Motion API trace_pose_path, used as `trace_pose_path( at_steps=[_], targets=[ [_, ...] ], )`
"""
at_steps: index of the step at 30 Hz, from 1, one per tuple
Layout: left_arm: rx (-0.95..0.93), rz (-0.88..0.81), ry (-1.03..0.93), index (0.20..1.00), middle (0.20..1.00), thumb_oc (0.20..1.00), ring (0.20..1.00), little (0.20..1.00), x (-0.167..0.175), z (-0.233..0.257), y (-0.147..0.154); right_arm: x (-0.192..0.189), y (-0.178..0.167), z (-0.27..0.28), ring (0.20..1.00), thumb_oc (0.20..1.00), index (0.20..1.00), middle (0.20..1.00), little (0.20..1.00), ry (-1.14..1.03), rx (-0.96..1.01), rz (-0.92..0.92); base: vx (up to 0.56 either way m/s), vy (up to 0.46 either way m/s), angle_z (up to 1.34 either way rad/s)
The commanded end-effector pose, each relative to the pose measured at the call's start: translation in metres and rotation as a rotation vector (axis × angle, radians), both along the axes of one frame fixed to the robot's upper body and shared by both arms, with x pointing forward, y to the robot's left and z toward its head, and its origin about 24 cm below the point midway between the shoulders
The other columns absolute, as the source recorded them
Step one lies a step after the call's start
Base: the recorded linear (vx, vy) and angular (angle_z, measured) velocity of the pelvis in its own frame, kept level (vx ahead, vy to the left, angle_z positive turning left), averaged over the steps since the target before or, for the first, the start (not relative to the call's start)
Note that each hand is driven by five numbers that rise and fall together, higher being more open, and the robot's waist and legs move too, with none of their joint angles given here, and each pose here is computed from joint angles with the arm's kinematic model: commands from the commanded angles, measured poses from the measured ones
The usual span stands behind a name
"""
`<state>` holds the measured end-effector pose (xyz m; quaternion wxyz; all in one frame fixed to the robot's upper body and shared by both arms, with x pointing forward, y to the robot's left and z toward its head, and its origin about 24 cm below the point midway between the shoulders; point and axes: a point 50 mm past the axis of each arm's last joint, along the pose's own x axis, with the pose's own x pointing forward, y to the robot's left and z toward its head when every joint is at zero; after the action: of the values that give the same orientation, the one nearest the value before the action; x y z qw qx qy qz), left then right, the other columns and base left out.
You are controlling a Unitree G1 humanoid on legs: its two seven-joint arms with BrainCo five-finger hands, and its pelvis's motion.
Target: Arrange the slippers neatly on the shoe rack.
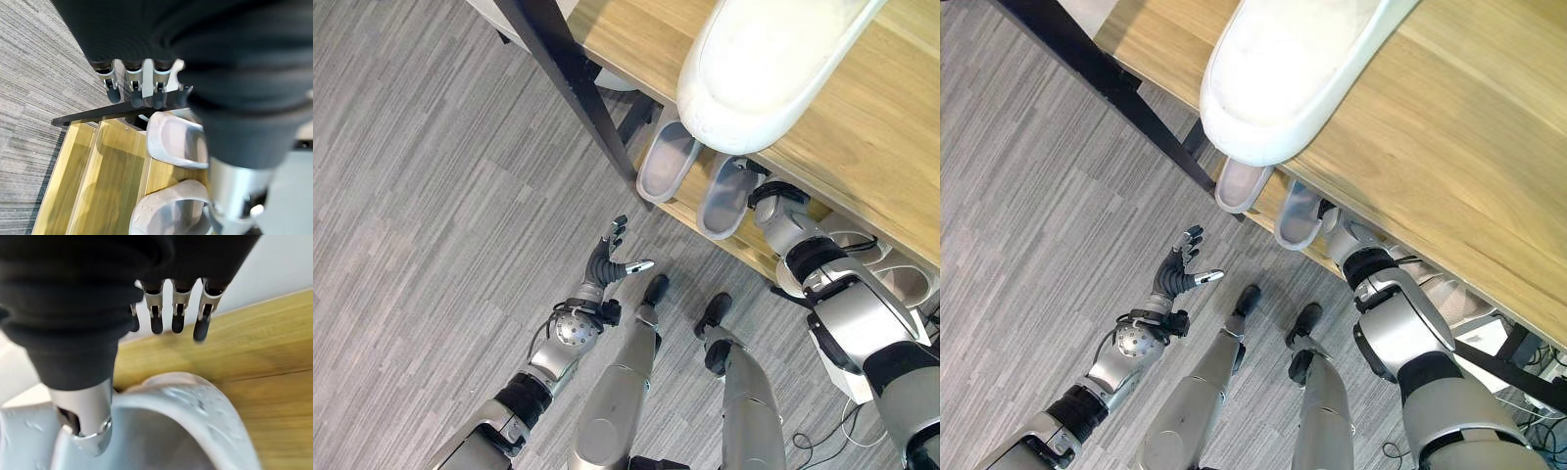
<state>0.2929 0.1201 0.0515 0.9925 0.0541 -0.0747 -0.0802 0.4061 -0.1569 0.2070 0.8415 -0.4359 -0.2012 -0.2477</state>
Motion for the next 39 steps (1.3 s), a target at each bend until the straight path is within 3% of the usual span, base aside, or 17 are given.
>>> trace_pose_path(
  at_steps=[1,5,7,9,15,20,27,34,39],
  targets=[
    [-0.016,0.027,-0.014,1.000,1.000,1.000,1.000,1.000,-0.002,0.000,0.003,-0.018,0.023,0.020,1.000,1.000,1.000,1.000,1.000,-0.213,0.139,0.152,-0.01,0.004,-0.26],
    [-0.018,0.052,0.020,1.000,1.000,1.000,1.000,1.000,-0.006,-0.007,0.008,-0.036,0.029,0.019,1.000,1.000,1.000,1.000,1.000,-0.299,0.274,0.224,-0.01,-0.005,-0.19],
    [-0.023,0.076,0.056,1.000,1.000,1.000,1.000,1.000,-0.010,-0.015,0.011,-0.053,0.034,0.001,1.000,1.000,1.000,1.000,1.000,-0.310,0.495,0.307,-0.03,-0.014,-0.17],
    [-0.018,0.077,0.076,1.000,1.000,1.000,1.000,1.000,-0.013,-0.019,0.013,-0.058,0.040,-0.025,1.000,1.000,1.000,1.000,1.000,-0.229,0.731,0.377,-0.03,-0.018,-0.16],
    [-0.020,0.098,0.113,1.000,1.000,1.000,1.000,1.000,-0.012,-0.023,0.018,-0.053,0.048,-0.060,1.000,1.000,1.000,1.000,1.000,-0.066,1.062,0.427,-0.02,-0.013,-0.14],
    [-0.019,0.098,0.134,1.000,1.000,1.000,1.000,1.000,-0.013,-0.028,0.019,-0.047,0.054,-0.073,1.000,1.000,1.000,1.000,1.000,0.017,1.148,0.461,0.01,-0.005,0.02],
    [-0.001,0.067,0.133,1.000,1.000,1.000,1.000,1.000,-0.013,-0.029,0.022,-0.022,0.051,-0.064,1.000,1.000,1.000,1.000,1.000,0.125,1.050,0.467,0.06,-0.011,0.12],
    [0.019,0.050,0.136,1.000,1.000,1.000,1.000,1.000,-0.011,-0.029,0.022,-0.015,0.059,-0.058,1.000,1.000,1.000,1.000,1.000,0.162,1.086,0.504,0.04,-0.018,0.11],
    [0.051,0.034,0.142,1.000,1.000,1.000,1.000,1.000,-0.005,-0.028,0.018,-0.019,0.087,-0.064,1.000,1.000,1.000,1.000,1.000,0.199,1.476,0.645,0.02,-0.041,0.09]
  ],
)
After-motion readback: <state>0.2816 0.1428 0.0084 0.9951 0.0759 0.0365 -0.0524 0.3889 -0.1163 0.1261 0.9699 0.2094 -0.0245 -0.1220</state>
